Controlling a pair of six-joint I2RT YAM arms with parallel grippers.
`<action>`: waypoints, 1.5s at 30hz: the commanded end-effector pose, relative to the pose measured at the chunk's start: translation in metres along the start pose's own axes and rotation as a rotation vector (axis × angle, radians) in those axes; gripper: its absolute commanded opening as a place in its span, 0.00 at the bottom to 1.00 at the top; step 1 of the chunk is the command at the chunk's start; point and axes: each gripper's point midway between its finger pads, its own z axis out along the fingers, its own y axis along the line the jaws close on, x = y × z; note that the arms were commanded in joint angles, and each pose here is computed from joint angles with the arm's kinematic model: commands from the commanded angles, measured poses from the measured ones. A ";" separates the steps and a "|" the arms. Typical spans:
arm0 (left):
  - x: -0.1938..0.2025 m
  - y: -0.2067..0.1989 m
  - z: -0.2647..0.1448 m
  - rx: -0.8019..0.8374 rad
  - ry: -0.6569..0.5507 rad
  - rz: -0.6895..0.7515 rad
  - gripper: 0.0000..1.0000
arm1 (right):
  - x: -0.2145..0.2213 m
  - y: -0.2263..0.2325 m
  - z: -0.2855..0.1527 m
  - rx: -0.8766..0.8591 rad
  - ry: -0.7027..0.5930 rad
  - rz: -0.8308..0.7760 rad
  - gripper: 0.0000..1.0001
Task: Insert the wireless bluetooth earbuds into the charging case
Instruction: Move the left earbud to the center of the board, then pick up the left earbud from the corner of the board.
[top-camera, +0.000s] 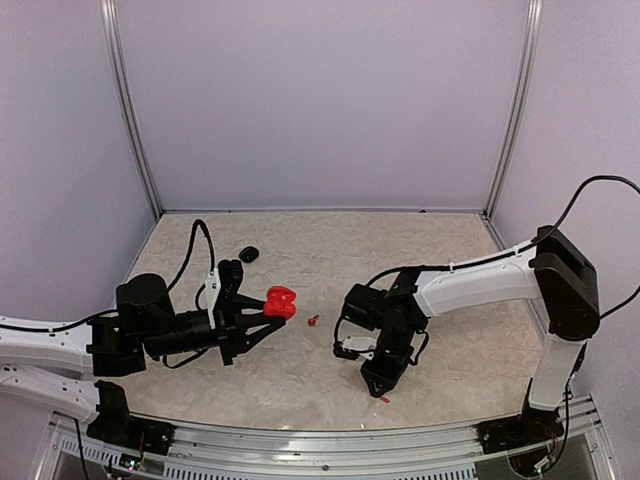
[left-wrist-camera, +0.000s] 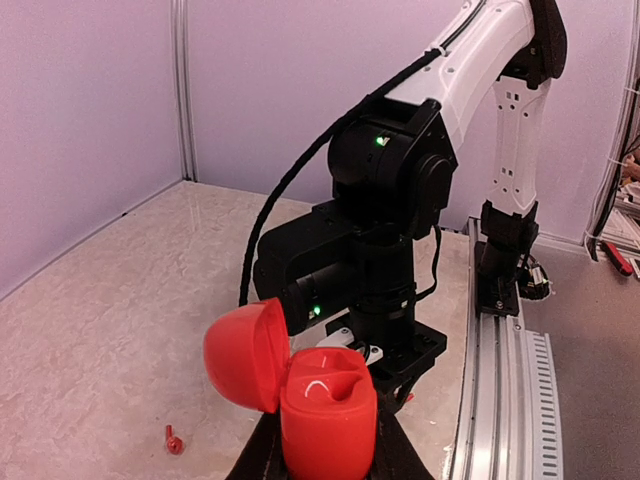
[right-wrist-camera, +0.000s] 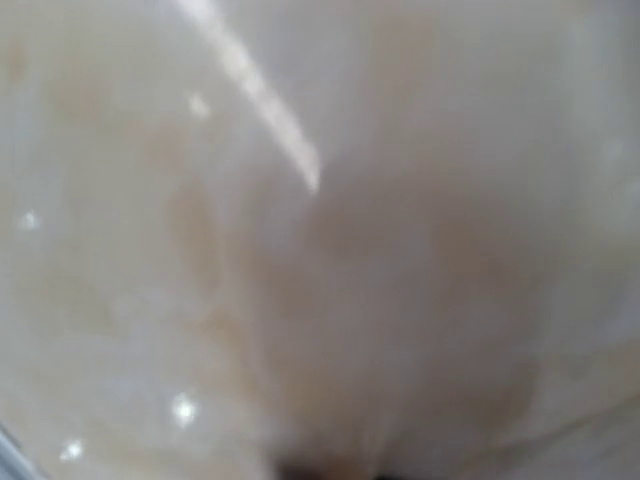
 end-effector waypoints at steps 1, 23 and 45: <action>-0.020 -0.003 -0.002 0.005 -0.045 0.018 0.00 | 0.026 0.002 -0.003 0.042 0.090 0.000 0.33; -0.025 -0.010 -0.006 0.013 -0.057 0.023 0.00 | 0.020 0.016 0.002 0.125 0.176 0.020 0.31; -0.027 -0.005 -0.015 -0.041 -0.104 0.054 0.00 | 0.002 0.019 -0.013 0.196 0.101 -0.024 0.11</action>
